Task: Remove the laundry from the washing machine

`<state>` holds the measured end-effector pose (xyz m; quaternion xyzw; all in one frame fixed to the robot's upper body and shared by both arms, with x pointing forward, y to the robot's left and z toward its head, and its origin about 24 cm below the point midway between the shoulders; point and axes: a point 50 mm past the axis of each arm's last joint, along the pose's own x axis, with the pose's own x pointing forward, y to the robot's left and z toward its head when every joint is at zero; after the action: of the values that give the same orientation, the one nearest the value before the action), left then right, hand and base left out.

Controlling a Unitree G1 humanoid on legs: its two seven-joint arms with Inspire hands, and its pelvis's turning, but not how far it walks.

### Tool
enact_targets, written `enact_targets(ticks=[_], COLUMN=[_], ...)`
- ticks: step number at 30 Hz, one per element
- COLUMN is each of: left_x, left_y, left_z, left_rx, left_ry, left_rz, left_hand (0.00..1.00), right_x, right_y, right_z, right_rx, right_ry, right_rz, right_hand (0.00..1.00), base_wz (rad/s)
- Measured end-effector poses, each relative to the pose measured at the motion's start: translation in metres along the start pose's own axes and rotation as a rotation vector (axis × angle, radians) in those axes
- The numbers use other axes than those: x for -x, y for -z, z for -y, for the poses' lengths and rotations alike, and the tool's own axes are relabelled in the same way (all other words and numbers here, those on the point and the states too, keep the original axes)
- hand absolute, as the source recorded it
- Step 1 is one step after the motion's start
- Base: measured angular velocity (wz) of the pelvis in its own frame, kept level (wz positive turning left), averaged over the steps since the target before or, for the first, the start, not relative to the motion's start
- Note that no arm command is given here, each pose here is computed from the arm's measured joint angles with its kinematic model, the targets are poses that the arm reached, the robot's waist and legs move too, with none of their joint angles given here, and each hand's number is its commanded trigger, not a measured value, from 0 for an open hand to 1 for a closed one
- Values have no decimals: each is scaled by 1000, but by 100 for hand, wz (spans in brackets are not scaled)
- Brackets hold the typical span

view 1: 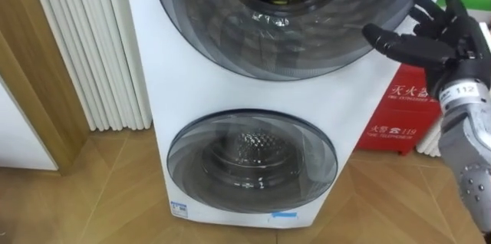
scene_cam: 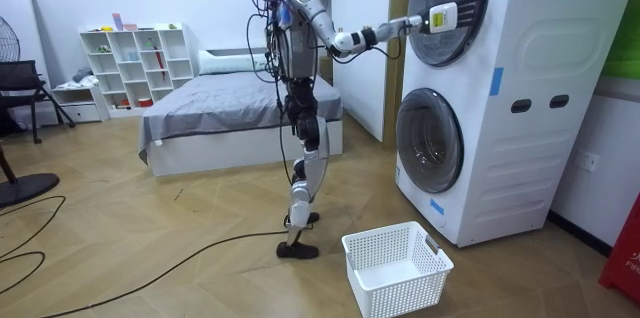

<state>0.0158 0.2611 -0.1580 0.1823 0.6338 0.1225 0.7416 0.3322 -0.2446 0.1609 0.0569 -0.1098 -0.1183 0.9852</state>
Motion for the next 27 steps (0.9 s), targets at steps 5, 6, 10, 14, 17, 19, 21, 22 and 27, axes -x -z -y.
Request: enact_targets(ticks=[5, 6, 10, 14, 17, 19, 21, 22, 27], left_x=[0, 0, 0, 0, 1, 1, 1, 1, 0], left_y=[-1, -2, -7, -5, -1, 2, 4, 4, 5], left_z=[0, 0, -1, 0, 1, 0, -1, -2, -7], left_rx=[-7, -6, -3, -4, -6, -9, -12, -13, -21], left_ry=[-1, -2, -2, 21, 44, 56, 68, 71, 59], left_rz=[2, 6, 20, 8, -4, -17, -24, -24, -29], left_hand=[0, 0, 0, 0, 0, 0, 0, 0, 0], right_x=[0, 0, -1, -4, -5, -6, -6, -6, -9], right_y=[3, 3, 2, 3, 2, 1, 3, 4, 7], right_z=[-3, -3, -2, -1, 0, 1, 3, 3, 10], right_rx=[-11, -28, -29, -27, -24, -17, 14, 27, 79], right_ry=[-26, -37, -53, -55, -55, -60, -60, -61, -55], right_rz=[-14, -19, -32, -42, -39, -39, -46, -49, -78], right_hand=[0, 0, 0, 0, 0, 0, 0, 0, 0], base_wz=[0, 0, 1, 0, 0, 0, 0, 0, 0])
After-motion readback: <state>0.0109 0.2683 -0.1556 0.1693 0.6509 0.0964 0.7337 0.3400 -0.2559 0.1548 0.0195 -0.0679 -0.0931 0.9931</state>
